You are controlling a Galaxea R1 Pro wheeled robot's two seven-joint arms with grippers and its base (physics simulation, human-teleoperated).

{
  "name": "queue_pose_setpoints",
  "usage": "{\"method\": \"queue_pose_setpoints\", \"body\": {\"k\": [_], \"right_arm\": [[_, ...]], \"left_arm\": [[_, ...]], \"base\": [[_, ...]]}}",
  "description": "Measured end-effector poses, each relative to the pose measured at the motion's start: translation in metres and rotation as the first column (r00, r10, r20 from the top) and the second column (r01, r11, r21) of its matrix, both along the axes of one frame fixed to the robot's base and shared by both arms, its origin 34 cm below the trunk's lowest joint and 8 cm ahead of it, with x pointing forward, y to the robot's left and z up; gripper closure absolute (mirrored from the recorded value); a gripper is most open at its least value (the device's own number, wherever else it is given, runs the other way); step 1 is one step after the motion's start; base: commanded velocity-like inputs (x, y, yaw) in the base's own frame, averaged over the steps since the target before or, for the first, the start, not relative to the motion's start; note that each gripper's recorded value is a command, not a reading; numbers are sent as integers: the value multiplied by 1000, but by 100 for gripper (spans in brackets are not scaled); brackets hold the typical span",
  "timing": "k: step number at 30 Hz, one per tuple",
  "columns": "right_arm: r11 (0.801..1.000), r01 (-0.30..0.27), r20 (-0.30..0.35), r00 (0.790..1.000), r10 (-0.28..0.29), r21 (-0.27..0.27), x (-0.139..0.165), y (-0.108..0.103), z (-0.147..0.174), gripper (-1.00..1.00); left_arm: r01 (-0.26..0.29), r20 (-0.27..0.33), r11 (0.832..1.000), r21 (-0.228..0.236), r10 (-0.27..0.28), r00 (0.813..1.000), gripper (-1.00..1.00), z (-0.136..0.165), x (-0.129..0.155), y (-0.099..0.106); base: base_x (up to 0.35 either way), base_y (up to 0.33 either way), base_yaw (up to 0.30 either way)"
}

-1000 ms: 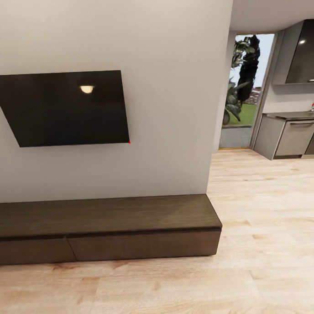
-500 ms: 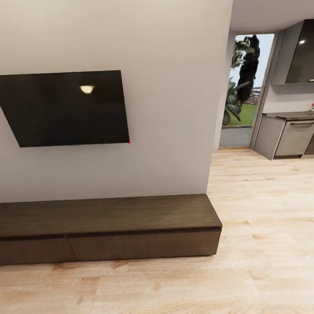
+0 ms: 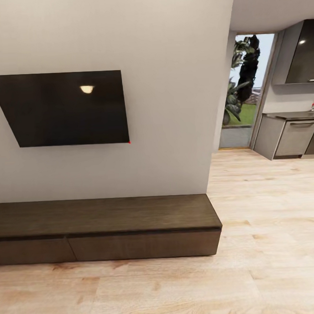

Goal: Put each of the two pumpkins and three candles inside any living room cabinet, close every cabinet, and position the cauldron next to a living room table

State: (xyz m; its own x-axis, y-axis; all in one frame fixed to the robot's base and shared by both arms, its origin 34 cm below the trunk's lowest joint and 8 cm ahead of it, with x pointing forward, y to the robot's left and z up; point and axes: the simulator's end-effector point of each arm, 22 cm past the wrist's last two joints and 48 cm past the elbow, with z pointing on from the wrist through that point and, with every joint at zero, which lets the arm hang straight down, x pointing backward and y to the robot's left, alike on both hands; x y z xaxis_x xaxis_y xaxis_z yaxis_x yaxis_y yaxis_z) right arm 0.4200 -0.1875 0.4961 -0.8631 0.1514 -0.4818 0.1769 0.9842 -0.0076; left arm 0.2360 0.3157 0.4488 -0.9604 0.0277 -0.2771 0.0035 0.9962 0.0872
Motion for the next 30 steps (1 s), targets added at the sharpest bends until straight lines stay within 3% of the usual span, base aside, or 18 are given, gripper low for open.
{"method": "queue_pose_setpoints", "body": {"k": [9, 13, 14, 15, 18, 21, 24, 26, 27, 30], "right_arm": [[998, 49, 118, 992, -53, 36, 74, 0, 32, -100], [989, 44, 239, 968, -78, 143, 127, 13, 67, -100], [977, 25, 283, 955, -86, 213, 144, 23, 82, -100], [968, 17, 301, 949, -94, 249, 152, 28, 89, -100], [924, -8, 355, 925, -139, 383, 176, 40, 115, -100], [898, -29, 382, 911, -157, 438, 186, 45, 129, -100], [857, -77, 420, 891, -169, 509, 196, 56, 147, -100], [799, -127, 451, 871, -193, 588, 202, 70, 165, -100], [751, -161, 470, 855, -218, 640, 205, 76, 179, -100], [681, -198, 485, 836, -259, 705, 207, 76, 195, -100]], "left_arm": [[4, 16, 1000, -3, -4, 1000, -100, 1, 9, -2], [4, 18, 1000, -4, -4, 1000, -100, 1, 10, -2], [5, 23, 1000, -6, -4, 1000, -100, 2, 13, -3], [5, 26, 1000, -7, -5, 1000, -100, 2, 14, -4], [8, 42, 1000, -7, -8, 999, -100, 4, 22, -3], [11, 49, 1000, -6, -11, 999, -100, 5, 25, -3], [13, 54, 1000, -5, -13, 998, -100, 5, 28, -2], [14, 55, 1000, -4, -14, 998, -100, 6, 29, -1], [14, 55, 1000, -4, -14, 998, -100, 6, 29, -1], [15, 52, 1000, -5, -14, 999, -100, 5, 29, -1]], "base": [[0, 0, 0], [0, 0, 0], [0, 0, 0], [0, 0, 0], [0, 0, 0], [0, 0, 0], [0, 0, 0], [0, 0, 0], [0, 0, 0], [0, 0, 0]]}}
